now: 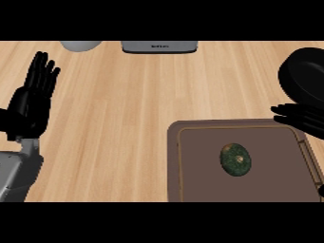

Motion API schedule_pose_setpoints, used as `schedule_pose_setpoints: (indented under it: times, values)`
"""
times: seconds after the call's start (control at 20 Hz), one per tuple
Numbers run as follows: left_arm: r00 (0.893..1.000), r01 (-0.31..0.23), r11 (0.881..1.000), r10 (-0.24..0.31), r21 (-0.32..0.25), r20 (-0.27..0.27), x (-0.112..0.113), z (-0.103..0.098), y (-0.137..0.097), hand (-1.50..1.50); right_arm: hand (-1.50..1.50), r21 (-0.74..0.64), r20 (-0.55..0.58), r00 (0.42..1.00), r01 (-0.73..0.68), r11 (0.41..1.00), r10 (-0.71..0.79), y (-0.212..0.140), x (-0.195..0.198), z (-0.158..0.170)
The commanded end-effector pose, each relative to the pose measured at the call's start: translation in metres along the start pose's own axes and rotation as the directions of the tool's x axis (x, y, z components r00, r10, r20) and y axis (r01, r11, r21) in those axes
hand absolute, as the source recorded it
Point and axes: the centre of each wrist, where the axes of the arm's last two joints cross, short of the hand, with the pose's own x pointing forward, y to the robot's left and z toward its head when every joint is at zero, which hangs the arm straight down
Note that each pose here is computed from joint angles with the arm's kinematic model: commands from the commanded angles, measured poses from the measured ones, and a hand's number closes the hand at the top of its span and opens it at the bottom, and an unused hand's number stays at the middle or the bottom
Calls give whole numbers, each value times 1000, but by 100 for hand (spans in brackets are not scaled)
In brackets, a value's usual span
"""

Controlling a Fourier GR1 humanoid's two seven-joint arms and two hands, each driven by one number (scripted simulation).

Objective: Pick the squash from the tray and place it in the pot

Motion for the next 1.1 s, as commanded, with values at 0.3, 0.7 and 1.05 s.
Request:
schedule_pose_setpoints:
  times: [0.3,0.7,1.05]
  values:
    - [1000,-16,1000,16,-1,-1,18,1,4,0,-150,135,-97,995,11,991,2,42,20,-28]
    - [1000,-13,1000,13,-12,-5,-7,-6,1,0,-150,94,-28,1000,3,996,0,72,7,-44]
    - [1000,0,1000,0,11,-7,0,5,5,0,-150,77,-66,998,-21,997,26,100,25,-46]
